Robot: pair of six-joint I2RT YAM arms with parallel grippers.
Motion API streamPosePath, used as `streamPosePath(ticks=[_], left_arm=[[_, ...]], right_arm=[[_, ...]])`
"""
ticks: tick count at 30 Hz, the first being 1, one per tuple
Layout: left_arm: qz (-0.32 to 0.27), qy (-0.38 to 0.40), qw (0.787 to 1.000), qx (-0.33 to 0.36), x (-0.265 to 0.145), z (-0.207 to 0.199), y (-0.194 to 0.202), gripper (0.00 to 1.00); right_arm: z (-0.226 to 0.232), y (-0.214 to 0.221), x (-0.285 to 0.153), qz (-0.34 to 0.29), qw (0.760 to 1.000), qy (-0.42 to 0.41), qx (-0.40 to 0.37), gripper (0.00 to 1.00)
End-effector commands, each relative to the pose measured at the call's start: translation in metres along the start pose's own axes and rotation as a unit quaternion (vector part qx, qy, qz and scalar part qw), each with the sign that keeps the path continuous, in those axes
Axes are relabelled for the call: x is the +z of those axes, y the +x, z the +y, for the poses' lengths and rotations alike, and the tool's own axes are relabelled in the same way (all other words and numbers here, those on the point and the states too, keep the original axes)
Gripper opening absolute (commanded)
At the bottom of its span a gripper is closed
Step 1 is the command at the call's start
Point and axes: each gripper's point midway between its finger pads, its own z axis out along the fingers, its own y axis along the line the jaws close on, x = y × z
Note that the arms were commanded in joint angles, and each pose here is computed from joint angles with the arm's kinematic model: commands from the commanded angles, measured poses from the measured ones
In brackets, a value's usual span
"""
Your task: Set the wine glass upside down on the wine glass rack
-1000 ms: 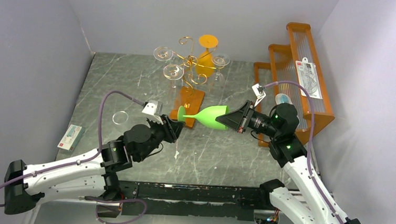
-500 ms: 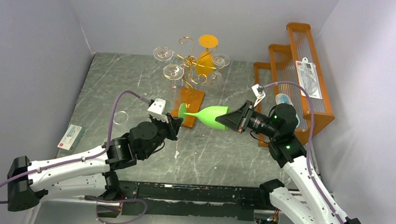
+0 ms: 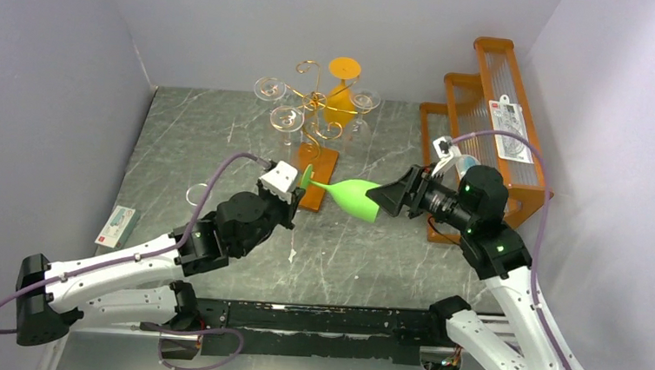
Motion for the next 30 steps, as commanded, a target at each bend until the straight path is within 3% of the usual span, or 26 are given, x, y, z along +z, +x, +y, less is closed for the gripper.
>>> streamPosePath(ticks=[1, 6, 14, 19, 23, 26, 30], left_arm=[[0.018, 0.088, 0.990, 0.112, -0.007, -0.021, 0.000, 0.05], [0.006, 0.148, 0.977, 0.150, -0.014, -0.036, -0.002, 0.05], [-0.052, 0.220, 0.959, 0.173, -0.030, -0.056, -0.017, 0.05], [-0.095, 0.291, 0.935, 0.178, -0.047, -0.078, -0.022, 0.05], [-0.096, 0.289, 0.934, 0.189, -0.048, -0.078, -0.019, 0.05], [-0.097, 0.289, 0.932, 0.196, -0.050, -0.079, -0.016, 0.05], [-0.097, 0.297, 0.929, 0.196, -0.053, -0.083, -0.013, 0.05]], right_arm=[[-0.012, -0.012, -0.017, 0.005, 0.995, 0.070, -0.073, 0.75], [0.018, -0.023, -0.016, -0.006, 0.991, -0.009, -0.134, 0.77], [0.029, 0.018, 0.012, 0.057, 0.986, -0.114, -0.111, 0.76], [0.057, 0.053, 0.031, 0.111, 0.977, -0.156, -0.090, 0.74], [0.061, 0.077, 0.040, 0.155, 0.974, -0.146, -0.073, 0.64], [0.056, 0.086, 0.039, 0.169, 0.974, -0.137, -0.057, 0.48], [0.055, 0.092, 0.037, 0.171, 0.975, -0.138, -0.039, 0.42]])
